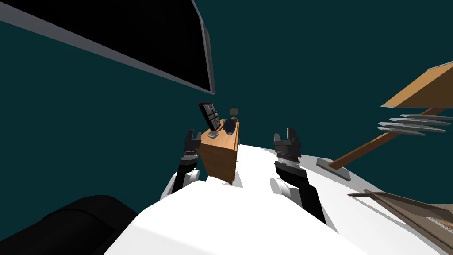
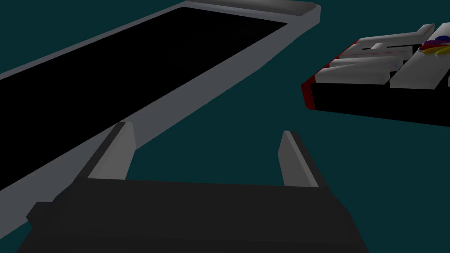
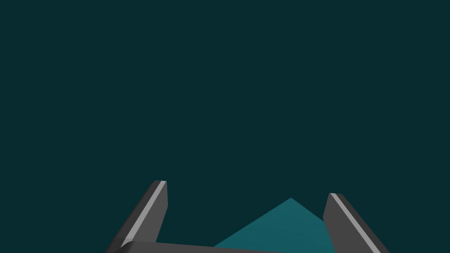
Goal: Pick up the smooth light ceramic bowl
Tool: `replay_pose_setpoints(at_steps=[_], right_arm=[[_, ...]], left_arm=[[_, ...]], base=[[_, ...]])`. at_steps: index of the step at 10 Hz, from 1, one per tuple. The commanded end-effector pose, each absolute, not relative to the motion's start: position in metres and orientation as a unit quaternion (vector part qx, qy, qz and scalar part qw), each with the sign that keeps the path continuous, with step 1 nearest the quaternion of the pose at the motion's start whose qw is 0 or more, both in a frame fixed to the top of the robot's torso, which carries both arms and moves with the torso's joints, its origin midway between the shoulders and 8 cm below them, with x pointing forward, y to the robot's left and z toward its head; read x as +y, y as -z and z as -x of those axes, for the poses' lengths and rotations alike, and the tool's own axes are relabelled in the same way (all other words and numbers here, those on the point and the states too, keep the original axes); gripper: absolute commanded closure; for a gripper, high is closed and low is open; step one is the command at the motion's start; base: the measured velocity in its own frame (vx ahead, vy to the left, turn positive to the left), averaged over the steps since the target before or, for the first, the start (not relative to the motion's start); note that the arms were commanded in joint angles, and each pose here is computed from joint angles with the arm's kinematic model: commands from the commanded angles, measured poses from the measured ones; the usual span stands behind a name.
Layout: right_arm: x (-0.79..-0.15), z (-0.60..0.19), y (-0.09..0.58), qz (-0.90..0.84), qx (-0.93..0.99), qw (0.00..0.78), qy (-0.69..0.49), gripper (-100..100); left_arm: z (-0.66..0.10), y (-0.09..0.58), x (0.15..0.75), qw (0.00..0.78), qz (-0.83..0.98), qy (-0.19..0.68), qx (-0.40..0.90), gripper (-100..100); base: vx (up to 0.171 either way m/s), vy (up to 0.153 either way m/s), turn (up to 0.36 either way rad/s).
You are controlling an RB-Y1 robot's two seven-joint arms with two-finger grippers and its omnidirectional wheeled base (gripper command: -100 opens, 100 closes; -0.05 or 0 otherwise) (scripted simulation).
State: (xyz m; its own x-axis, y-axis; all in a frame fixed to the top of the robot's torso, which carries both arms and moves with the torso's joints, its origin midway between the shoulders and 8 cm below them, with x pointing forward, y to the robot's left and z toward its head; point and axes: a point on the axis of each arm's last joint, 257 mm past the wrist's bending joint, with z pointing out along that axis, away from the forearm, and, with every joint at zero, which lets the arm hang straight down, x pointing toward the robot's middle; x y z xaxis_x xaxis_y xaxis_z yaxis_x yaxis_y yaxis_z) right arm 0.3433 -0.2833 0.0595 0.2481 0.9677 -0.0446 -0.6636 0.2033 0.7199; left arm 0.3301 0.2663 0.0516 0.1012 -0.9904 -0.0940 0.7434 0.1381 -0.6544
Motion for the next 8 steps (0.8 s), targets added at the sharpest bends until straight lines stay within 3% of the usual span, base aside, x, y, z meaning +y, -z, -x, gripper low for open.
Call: replay_pose_setpoints(at_steps=[1, 8], right_arm=[[-0.283, -0.343, -0.059, -0.297, 0.256, 0.732, -0.557, 0], [-0.283, -0.343, -0.059, -0.297, 0.256, 0.732, -0.557, 0]], left_arm=[[-0.339, -0.051, 0.266, 0.696, 0.239, 0.617, 0.278, -100], [-0.37, -0.047, 0.269, 0.665, 0.276, 0.625, 0.301, -100]], base=[[-0.009, -0.001, -0.01], [-0.016, -0.001, -0.011]])
